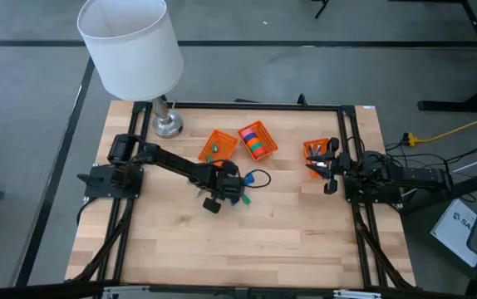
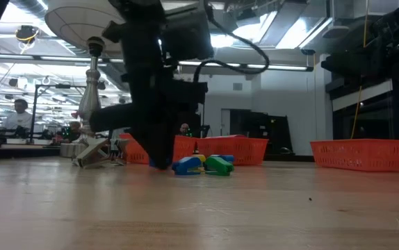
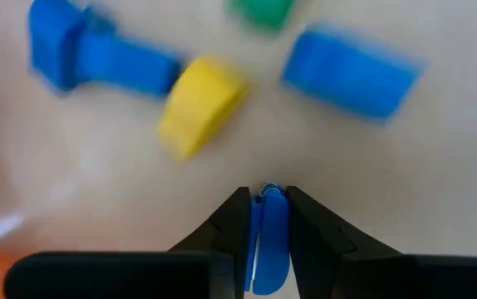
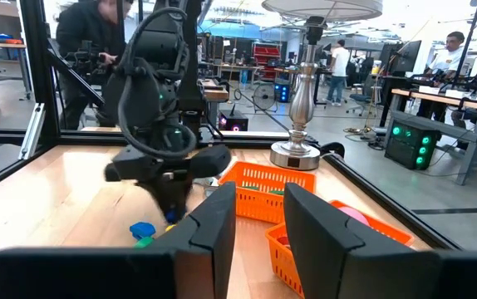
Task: Pick and place Stapler, Stapler remover, tape
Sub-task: Put the blue stapler into the left orange bin
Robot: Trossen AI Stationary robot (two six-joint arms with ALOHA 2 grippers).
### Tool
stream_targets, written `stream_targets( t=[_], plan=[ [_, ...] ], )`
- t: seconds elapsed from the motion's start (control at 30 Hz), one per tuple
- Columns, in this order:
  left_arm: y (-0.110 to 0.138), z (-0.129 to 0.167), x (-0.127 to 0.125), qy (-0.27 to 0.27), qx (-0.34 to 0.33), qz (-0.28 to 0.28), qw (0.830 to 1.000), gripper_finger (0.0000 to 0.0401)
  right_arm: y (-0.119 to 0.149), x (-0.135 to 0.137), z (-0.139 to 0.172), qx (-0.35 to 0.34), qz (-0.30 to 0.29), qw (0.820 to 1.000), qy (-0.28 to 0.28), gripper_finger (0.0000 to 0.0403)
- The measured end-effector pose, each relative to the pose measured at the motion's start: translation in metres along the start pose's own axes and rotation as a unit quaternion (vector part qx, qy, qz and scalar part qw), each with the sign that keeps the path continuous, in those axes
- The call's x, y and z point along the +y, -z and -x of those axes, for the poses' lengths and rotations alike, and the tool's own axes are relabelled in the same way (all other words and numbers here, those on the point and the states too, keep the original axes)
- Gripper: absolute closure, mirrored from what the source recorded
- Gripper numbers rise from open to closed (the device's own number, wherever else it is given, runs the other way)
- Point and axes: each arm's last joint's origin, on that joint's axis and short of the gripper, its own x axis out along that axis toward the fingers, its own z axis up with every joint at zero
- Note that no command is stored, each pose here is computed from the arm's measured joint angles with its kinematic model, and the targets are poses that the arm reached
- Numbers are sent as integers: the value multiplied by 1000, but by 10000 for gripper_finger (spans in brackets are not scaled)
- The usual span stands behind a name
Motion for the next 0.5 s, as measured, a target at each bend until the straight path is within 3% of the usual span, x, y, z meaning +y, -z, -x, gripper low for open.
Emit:
stream_targets(
  t=[0.2, 0.5],
  plan=[
    [-6, 15, 22, -57, 34, -4, 998, 342, 0, 0, 0, 0, 0, 1000, 0, 295],
    [-24, 45, 64, -97, -3, 35, 995, 342, 0, 0, 0, 0, 0, 1000, 0, 295]
  ],
)
